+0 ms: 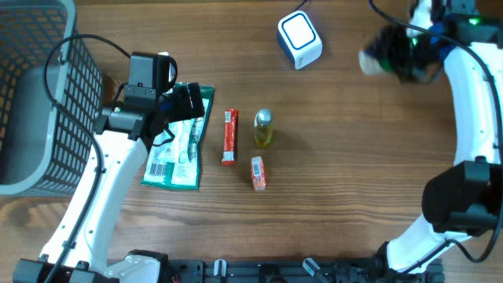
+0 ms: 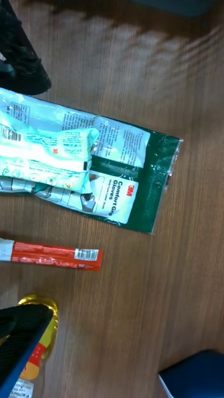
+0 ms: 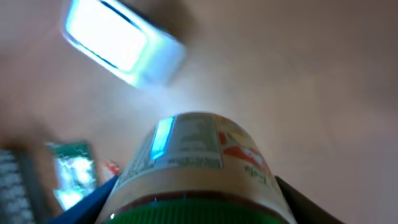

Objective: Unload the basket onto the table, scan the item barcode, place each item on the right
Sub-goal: 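Move the container right and lower it onto the table, then release the container and swing the right gripper toward the oil bottle, then lower the right gripper around the yellow oil bottle and close on it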

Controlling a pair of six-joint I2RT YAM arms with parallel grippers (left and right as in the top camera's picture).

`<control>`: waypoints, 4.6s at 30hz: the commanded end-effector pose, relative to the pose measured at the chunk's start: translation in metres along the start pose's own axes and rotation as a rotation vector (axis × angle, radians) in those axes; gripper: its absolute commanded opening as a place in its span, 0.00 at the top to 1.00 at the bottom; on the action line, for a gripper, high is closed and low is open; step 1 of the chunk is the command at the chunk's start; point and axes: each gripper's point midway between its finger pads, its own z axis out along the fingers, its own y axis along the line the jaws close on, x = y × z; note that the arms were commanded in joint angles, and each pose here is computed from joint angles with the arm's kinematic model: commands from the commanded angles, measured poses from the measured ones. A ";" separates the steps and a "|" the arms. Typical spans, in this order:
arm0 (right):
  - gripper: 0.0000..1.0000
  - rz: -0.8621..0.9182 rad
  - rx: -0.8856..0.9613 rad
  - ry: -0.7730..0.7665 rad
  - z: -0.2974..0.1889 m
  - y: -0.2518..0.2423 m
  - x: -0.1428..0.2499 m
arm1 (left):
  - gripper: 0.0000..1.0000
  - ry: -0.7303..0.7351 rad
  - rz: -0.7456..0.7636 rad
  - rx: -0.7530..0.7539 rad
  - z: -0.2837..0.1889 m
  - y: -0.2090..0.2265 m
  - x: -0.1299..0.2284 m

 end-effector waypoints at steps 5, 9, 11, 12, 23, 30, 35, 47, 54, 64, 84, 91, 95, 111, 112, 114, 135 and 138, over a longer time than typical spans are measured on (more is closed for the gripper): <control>0.96 0.043 0.334 0.174 0.021 -0.078 0.049 | 0.00 -0.002 -0.005 0.005 0.000 0.001 -0.002; 0.96 0.101 0.385 0.216 0.039 -0.102 0.066 | 0.00 -0.001 -0.005 0.005 0.000 0.001 -0.002; 0.96 0.145 0.453 0.201 0.043 -0.119 0.069 | 0.00 -0.002 -0.005 0.005 0.000 0.001 -0.002; 0.96 0.166 0.488 0.188 0.044 -0.129 0.069 | 0.00 -0.002 -0.005 0.005 0.000 0.001 -0.002; 0.96 0.275 0.548 0.134 0.054 -0.177 0.068 | 0.00 -0.002 -0.005 0.005 0.000 0.001 -0.002; 0.95 0.321 0.556 0.141 0.053 -0.196 0.073 | 0.00 -0.002 -0.005 0.005 0.000 0.001 -0.002; 0.95 0.358 0.556 0.138 0.054 -0.210 0.075 | 0.00 -0.001 -0.005 0.005 0.000 0.001 -0.002; 0.23 0.384 0.512 0.124 0.068 -0.217 0.079 | 0.00 -0.001 -0.005 0.005 0.000 0.001 -0.002; 0.05 0.383 0.512 0.125 0.068 -0.217 0.079 | 0.00 -0.001 -0.005 0.005 0.000 0.001 -0.002; 0.05 0.290 0.441 0.003 -0.020 -0.166 0.030 | 0.00 -0.001 -0.005 0.005 0.000 0.001 -0.002; 0.13 -0.285 -0.015 -0.005 -0.027 0.121 0.125 | 0.00 -0.002 -0.005 0.005 0.000 0.001 -0.002; 0.13 -0.336 0.112 -0.174 0.006 0.174 0.159 | 0.00 -0.002 -0.005 0.005 0.000 0.001 -0.002; 0.13 -0.341 0.174 -0.173 0.036 0.181 0.175 | 0.00 -0.001 -0.005 0.005 0.000 0.001 -0.002; 0.25 -0.353 0.263 -0.043 0.107 0.169 0.191 | 0.00 -0.002 -0.005 0.005 0.000 0.001 -0.002; 0.25 -0.353 0.267 -0.041 0.107 0.168 0.191 | 0.00 -0.001 -0.005 0.005 0.000 0.001 -0.002; 0.28 -0.352 0.276 -0.035 0.109 0.166 0.192 | 0.00 -0.001 -0.005 0.005 0.000 0.001 -0.002; 0.34 -0.313 0.290 0.105 0.126 0.149 0.206 | 0.00 -0.001 -0.005 0.005 0.000 0.001 -0.002; 0.40 -0.313 0.294 0.108 0.126 0.148 0.207 | 0.00 -0.002 -0.005 0.005 0.000 0.001 -0.002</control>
